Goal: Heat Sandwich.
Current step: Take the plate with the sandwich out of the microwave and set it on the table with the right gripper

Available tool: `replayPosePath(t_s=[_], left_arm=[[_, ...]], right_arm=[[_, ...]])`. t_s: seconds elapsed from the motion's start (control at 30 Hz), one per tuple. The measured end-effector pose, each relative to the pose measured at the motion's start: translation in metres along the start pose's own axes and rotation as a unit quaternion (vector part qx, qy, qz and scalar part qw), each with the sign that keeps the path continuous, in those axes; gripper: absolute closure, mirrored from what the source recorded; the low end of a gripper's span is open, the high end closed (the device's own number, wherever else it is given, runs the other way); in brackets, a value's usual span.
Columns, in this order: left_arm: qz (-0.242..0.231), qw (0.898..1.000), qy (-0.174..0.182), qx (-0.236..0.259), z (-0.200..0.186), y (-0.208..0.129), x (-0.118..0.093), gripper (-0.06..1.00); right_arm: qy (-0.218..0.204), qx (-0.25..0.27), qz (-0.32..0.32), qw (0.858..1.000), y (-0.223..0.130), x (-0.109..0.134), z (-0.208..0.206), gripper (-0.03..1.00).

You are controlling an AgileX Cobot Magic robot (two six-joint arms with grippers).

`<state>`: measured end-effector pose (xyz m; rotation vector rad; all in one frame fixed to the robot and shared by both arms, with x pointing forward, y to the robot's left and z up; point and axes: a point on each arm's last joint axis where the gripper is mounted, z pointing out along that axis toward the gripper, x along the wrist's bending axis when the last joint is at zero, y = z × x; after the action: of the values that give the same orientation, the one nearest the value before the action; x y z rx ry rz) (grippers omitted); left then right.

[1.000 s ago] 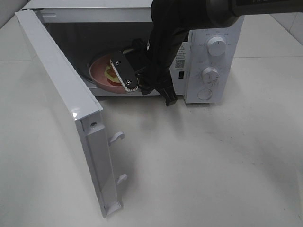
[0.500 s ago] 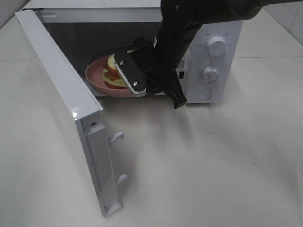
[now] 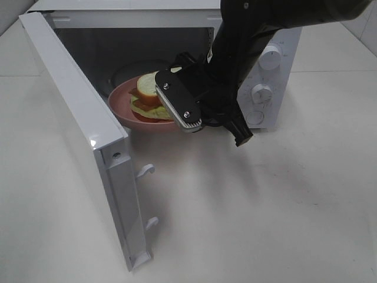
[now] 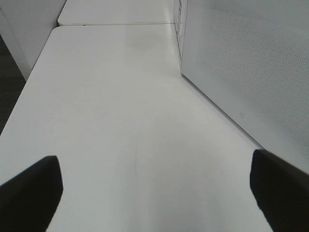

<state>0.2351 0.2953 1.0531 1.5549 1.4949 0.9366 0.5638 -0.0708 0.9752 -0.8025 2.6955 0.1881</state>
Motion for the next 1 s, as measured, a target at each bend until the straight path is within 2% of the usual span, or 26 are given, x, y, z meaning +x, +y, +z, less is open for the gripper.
replayPosePath(t_s=[0.53,1.0], left_arm=[[0.000,1.000,0.000,0.000,0.000,0.000,0.000,-0.05],[0.000,1.000,0.000,0.000,0.000,0.000,0.000,-0.05]], right_arm=[[-0.007,0.001,-0.001,1.000,-0.001,0.033,-0.028,0.91],[-0.009,0.009,0.002,1.000,-0.004,0.072,-0.047,0.91]])
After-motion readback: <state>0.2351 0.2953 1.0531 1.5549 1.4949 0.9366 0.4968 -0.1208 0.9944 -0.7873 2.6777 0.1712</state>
